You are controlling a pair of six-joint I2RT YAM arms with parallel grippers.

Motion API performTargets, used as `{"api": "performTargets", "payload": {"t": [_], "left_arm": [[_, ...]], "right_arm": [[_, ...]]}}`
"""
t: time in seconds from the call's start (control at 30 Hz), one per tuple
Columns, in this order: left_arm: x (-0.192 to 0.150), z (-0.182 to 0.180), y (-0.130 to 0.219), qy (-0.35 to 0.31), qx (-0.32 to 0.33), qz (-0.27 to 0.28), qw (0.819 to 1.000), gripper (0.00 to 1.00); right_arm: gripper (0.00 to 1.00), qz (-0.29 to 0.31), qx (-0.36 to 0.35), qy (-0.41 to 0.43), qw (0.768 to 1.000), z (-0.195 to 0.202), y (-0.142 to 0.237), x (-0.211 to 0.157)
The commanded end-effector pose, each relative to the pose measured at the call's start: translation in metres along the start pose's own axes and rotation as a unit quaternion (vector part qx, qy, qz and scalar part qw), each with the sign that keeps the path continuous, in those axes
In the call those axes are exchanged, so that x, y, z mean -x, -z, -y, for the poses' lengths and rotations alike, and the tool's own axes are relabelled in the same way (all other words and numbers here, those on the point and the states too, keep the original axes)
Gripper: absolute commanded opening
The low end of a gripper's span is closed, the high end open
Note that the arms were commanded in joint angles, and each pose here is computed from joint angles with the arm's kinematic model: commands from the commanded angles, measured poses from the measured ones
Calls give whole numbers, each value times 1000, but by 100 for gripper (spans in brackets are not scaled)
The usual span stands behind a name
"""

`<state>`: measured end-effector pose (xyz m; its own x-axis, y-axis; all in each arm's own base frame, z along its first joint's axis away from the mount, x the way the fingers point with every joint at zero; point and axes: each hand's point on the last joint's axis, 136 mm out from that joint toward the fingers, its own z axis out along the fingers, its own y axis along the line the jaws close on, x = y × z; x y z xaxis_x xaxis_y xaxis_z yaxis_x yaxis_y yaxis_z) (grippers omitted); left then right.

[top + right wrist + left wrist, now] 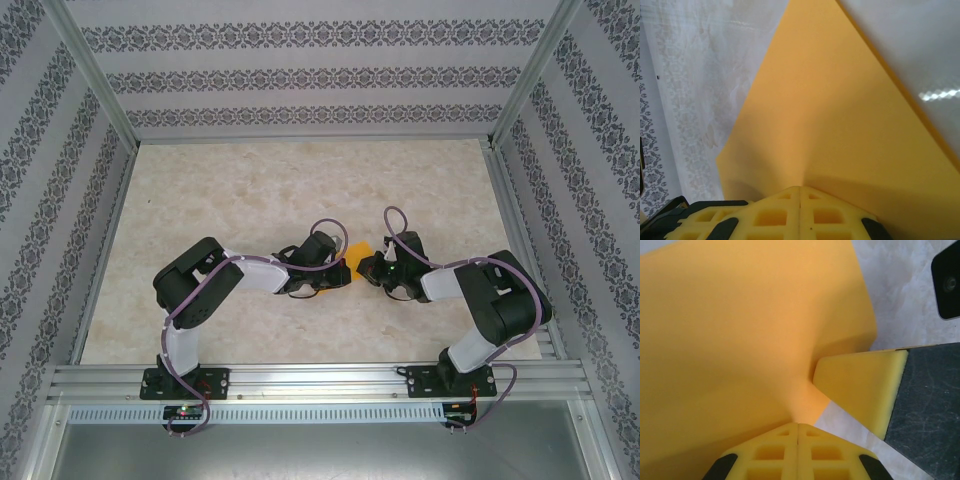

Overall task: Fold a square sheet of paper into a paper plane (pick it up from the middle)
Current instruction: First fold in half a square sheet of paper at the center of the table.

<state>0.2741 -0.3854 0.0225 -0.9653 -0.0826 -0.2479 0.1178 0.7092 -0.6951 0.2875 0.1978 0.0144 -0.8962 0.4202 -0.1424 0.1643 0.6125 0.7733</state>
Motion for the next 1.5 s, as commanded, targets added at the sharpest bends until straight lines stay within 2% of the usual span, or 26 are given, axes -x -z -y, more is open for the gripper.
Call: {"api": "performTargets", "payload": {"t": [0.0, 0.17, 0.23, 0.3, 0.5, 0.63, 0.8, 1.0, 1.2, 1.47], "left_arm": [[-7, -9, -4, 22, 16, -3, 1000, 0], [-12, -29, 4, 37, 59, 0, 998, 0], [-11, -30, 10, 33, 66, 7, 997, 0], [-7, -24, 19, 22, 67, 15, 997, 0], [4, 10, 31, 21, 1, 44, 999, 1], [1, 20, 27, 35, -22, 58, 997, 1], [0, 16, 21, 78, -13, 94, 992, 0], [5, 9, 12, 120, -5, 136, 983, 0], [3, -2, 3, 150, 8, 137, 979, 0], [-5, -22, 2, 175, 29, 139, 974, 0]], "right_arm": [[0, 10, -51, -24, 998, 31, -5, -6], [0, 28, -68, -53, 996, 42, 4, -12], [0, 28, -86, -71, 993, 52, 11, -24], [0, 31, -86, -79, 993, 47, 14, -31], [0, 57, -76, -109, 989, 21, 16, -38], [0, 75, -54, -99, 991, 3, 16, -30], [0, 87, -10, -50, 995, -25, 23, -20], [0, 100, 3, -17, 995, -40, 25, -4], [0, 86, 19, -17, 996, -42, 14, 7], [0, 58, 14, -17, 998, -30, -4, 0]]}}
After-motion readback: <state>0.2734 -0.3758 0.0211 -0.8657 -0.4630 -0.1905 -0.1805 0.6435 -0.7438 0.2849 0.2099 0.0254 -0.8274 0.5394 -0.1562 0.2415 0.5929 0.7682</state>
